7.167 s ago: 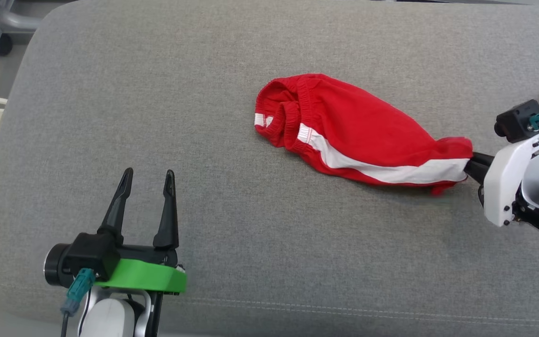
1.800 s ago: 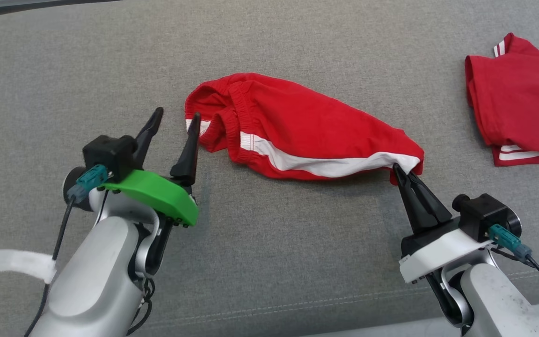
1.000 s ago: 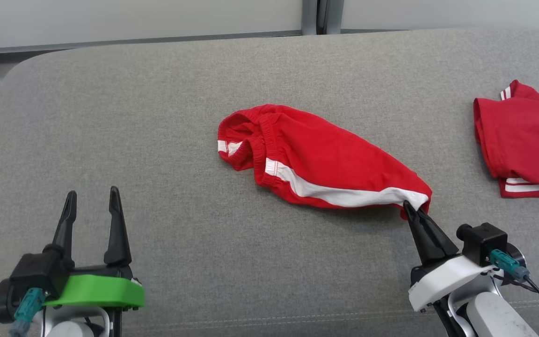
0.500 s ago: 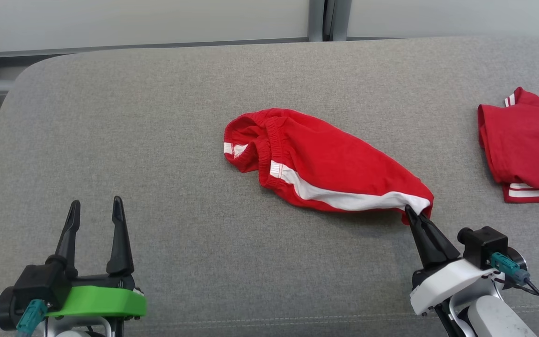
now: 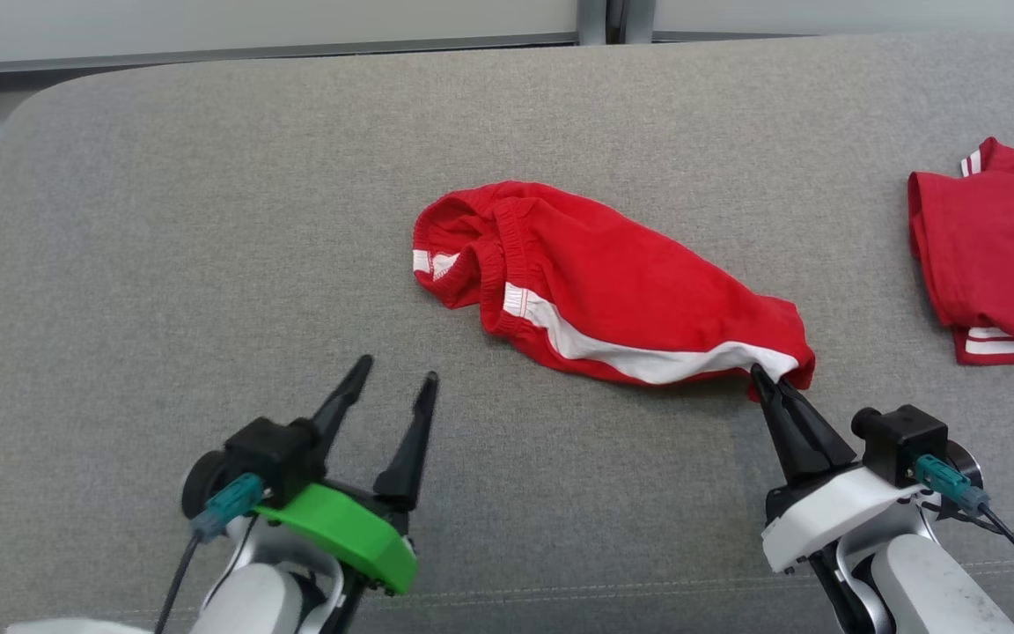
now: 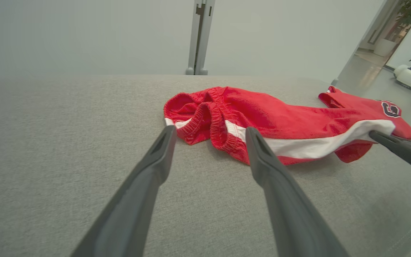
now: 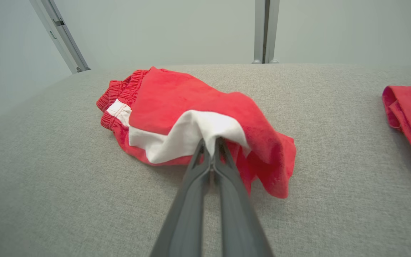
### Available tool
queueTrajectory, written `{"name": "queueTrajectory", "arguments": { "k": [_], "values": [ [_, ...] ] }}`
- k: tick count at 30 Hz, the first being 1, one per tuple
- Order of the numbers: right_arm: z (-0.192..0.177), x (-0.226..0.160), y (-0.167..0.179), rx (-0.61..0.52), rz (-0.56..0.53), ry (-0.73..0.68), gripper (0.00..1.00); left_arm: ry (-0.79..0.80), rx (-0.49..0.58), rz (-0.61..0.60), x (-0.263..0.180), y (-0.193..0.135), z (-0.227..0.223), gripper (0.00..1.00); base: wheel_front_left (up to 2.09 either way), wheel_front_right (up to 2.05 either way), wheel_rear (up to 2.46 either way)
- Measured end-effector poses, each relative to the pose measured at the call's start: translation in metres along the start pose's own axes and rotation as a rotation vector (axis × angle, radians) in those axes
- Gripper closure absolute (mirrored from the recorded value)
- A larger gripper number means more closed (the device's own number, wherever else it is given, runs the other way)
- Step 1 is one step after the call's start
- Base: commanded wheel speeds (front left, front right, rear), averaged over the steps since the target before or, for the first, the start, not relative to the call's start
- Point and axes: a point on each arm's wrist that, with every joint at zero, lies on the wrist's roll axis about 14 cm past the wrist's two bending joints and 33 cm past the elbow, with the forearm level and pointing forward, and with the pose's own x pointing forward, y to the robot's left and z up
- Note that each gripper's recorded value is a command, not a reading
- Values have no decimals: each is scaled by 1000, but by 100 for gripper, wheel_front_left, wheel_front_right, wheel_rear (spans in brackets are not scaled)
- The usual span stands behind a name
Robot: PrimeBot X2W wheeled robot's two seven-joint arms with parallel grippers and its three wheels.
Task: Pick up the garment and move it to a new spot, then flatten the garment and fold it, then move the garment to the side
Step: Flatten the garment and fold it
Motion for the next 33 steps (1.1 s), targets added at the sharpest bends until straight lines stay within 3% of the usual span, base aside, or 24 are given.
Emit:
{"name": "queueTrajectory", "arguments": {
  "k": [5,14,27,29,33],
  "values": [
    [-3,6,2,8,4,5,100,122,-45,-159,29,-43,-23,2,0,0,0],
    [-9,15,5,14,20,19,100,283,-89,-256,69,-64,-49,12,0,0,0],
    [-22,16,-13,33,-28,54,100,413,-103,-241,110,-41,-80,13,0,0,0],
    [-24,16,-14,36,-33,56,100,427,-107,-234,111,-38,-85,22,0,0,0],
    [-25,18,-16,39,-39,57,100,434,-118,-206,114,-30,-91,27,0,0,0]
  ]
}}
